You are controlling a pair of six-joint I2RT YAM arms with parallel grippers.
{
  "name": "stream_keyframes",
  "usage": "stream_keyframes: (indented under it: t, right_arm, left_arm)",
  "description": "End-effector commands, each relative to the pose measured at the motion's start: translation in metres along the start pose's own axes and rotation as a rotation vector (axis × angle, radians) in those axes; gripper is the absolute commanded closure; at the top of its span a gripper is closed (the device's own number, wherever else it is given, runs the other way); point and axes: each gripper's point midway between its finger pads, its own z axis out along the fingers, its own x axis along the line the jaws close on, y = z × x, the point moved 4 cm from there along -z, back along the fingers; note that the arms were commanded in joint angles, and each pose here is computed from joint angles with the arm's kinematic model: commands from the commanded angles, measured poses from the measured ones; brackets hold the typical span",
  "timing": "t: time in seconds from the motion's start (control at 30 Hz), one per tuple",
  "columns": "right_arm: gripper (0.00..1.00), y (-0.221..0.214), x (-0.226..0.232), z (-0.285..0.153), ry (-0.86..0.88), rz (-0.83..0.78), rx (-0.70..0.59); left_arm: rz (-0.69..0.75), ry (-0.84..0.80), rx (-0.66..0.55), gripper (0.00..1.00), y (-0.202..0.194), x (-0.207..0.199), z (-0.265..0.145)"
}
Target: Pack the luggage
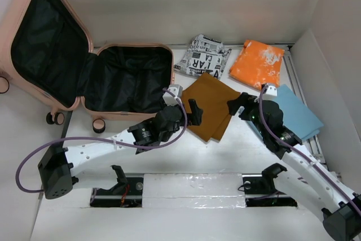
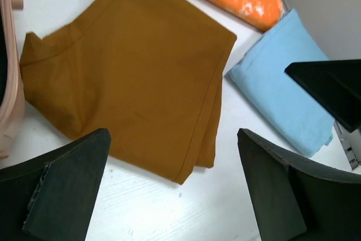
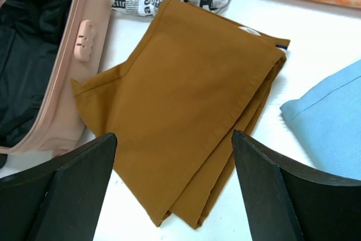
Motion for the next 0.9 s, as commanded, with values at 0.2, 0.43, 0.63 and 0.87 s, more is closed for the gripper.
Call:
stream_keyframes:
  t: [0.2, 0.43, 0.63, 0.87]
  right_arm:
    - [0.15, 0.010, 0.011, -0.004, 0.066, 0.030, -0.027]
    - [0.59, 0.006, 0.015, -0.004, 0.101, 0.018, -0.008]
    - [0.38, 0.005, 0.024, -0.003, 0.171, 0.024, -0.018]
    - [0.35, 0.001, 0.034, -0.002, 0.208, 0.016, 0.006]
  left_arm:
    - [-0.154, 0.141, 0.118, 0.11, -0.042, 0.027, -0.002]
    - [-0.312, 0.314, 0.216, 0.14, -0.087, 0.053, 0.000]
    - [-0.244, 0.484, 0.322, 0.00, -0.115, 0.054, 0.026]
    - [-0.352, 0.485, 0.336, 0.14, -0.136, 0.037, 0.063]
